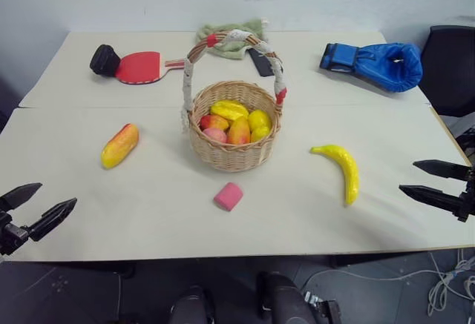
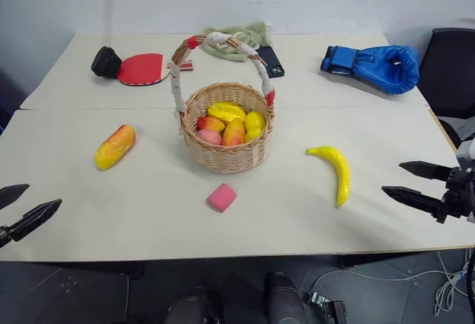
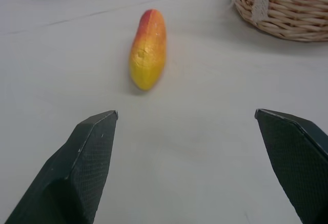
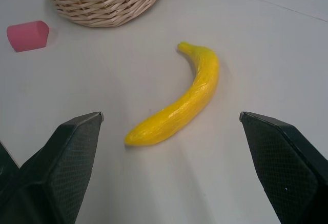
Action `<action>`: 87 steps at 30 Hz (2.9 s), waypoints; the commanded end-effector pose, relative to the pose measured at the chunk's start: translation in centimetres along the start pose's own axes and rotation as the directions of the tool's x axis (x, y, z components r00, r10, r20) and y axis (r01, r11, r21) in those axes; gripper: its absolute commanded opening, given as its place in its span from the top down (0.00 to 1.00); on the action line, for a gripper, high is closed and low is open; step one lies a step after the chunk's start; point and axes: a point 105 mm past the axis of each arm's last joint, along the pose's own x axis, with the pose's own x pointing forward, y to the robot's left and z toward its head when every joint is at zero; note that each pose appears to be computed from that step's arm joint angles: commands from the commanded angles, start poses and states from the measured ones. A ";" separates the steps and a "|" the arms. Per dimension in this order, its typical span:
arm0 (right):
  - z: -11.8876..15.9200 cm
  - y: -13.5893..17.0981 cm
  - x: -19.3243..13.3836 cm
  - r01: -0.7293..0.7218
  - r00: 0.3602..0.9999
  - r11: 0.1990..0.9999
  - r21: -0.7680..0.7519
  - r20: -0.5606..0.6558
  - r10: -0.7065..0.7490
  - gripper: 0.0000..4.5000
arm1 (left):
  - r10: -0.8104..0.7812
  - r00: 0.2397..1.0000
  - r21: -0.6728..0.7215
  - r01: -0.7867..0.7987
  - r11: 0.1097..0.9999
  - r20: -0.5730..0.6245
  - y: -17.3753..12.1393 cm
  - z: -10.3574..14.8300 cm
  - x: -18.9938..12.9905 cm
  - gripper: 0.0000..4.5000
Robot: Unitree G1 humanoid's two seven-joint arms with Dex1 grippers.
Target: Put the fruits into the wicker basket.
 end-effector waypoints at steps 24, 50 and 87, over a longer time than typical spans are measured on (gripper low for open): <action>0.8 0.4 -0.4 0.054 0.998 0.995 -0.086 0.012 -0.054 0.01 | -0.214 0.977 0.078 0.214 0.974 -0.009 -3.9 2.4 3.9 0.00; 0.4 18.5 23.5 -0.327 0.942 0.929 -0.170 0.025 0.336 0.01 | -0.705 0.661 0.277 0.750 0.601 -0.257 -10.5 6.6 7.5 0.00; 0.0 -0.8 4.3 0.528 0.836 0.838 0.136 0.093 -0.541 0.59 | -0.908 0.418 0.280 0.870 0.406 0.016 -20.1 8.1 11.1 0.00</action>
